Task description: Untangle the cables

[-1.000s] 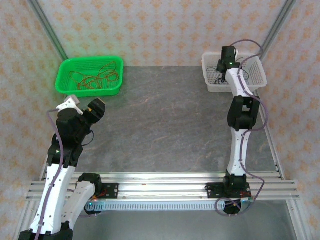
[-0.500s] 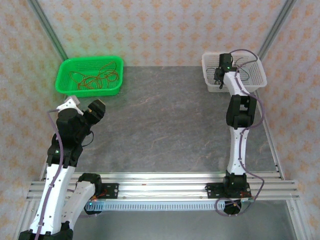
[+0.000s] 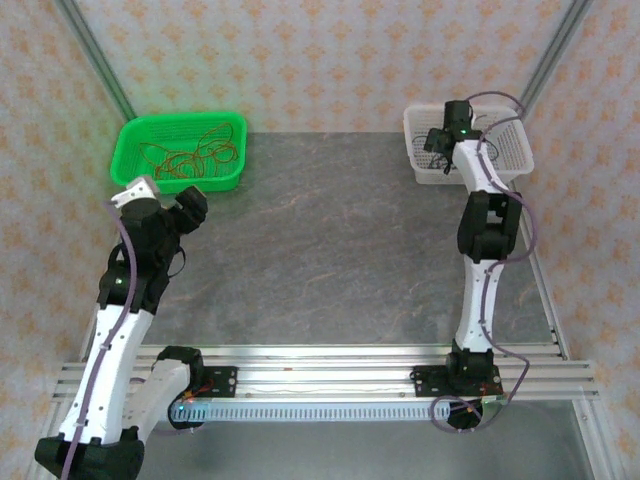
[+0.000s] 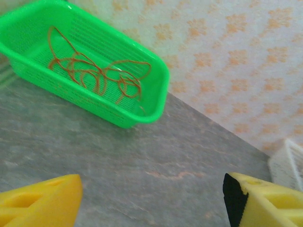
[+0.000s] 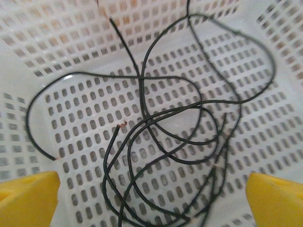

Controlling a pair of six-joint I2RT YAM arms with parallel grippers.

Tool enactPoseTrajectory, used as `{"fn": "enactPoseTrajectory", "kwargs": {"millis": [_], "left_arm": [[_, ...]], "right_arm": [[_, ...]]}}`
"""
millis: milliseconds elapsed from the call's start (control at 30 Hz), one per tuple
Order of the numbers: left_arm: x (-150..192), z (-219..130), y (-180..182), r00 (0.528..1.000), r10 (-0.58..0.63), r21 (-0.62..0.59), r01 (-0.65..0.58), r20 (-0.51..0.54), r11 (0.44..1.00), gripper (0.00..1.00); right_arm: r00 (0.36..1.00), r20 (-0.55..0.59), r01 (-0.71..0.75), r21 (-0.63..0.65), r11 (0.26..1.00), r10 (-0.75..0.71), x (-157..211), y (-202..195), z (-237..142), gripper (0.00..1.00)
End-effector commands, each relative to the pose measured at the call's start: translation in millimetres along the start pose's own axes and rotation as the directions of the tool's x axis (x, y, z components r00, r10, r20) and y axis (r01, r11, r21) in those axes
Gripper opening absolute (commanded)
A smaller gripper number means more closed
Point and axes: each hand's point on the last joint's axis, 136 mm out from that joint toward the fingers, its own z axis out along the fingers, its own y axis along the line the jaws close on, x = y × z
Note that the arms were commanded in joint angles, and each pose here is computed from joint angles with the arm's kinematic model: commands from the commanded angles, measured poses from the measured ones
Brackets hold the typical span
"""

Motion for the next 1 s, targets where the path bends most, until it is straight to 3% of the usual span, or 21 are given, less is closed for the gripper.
{"fn": "enactPoseTrajectory", "kwargs": {"millis": [0, 100, 200, 333, 433, 500, 600, 700, 767, 900, 967], "left_arm": [[-46, -5, 3, 0.972, 0.07, -0.06, -0.058, 0.222, 0.997, 0.8], [-56, -7, 15, 0.932, 0.079, -0.096, -0.048, 0.355, 0.994, 0.88], [-51, -1, 31, 0.896, 0.113, -0.147, -0.054, 0.429, 0.988, 0.88], [-20, 14, 72, 0.874, 0.125, -0.254, -0.002, 0.47, 0.967, 0.88], [13, 23, 96, 0.852, 0.149, -0.266, -0.012, 0.502, 0.964, 0.91], [36, 24, 112, 0.831, 0.169, -0.264, -0.027, 0.53, 0.964, 0.99], [59, 23, 134, 0.811, 0.196, -0.297, -0.029, 0.551, 0.955, 0.99], [75, 32, 140, 0.822, 0.225, -0.304, -0.067, 0.523, 0.95, 0.99], [76, 32, 136, 0.809, 0.189, -0.255, -0.05, 0.556, 0.966, 0.99], [78, 45, 121, 0.795, 0.23, -0.207, -0.135, 0.561, 0.969, 0.99], [90, 67, 106, 0.833, 0.282, -0.163, -0.231, 0.476, 0.959, 0.99]], "right_arm": [[0.98, 0.191, -0.066, 0.019, 0.998, 0.062, -58, -23, -79, 1.0], [0.961, 0.26, -0.093, 0.005, 0.996, 0.088, -58, -36, -119, 1.0], [0.938, 0.326, -0.118, -0.018, 0.993, 0.117, -38, -53, -160, 1.0], [0.879, 0.453, -0.092, -0.141, 0.986, 0.147, 14, -65, -209, 1.0], [0.833, 0.535, -0.002, -0.256, 0.967, 0.143, 64, -61, -234, 1.0], [0.812, 0.565, 0.041, -0.301, 0.953, 0.143, 95, -61, -239, 1.0], [0.812, 0.566, 0.064, -0.328, 0.943, 0.142, 135, -62, -231, 1.0], [0.792, 0.589, 0.056, -0.333, 0.941, 0.161, 160, -67, -222, 1.0], [0.763, 0.614, 0.029, -0.344, 0.939, 0.201, 170, -72, -220, 1.0], [0.697, 0.666, -0.004, -0.365, 0.931, 0.265, 187, -82, -222, 1.0], [0.69, 0.676, 0.012, -0.367, 0.93, 0.258, 186, -80, -221, 1.0]]}}
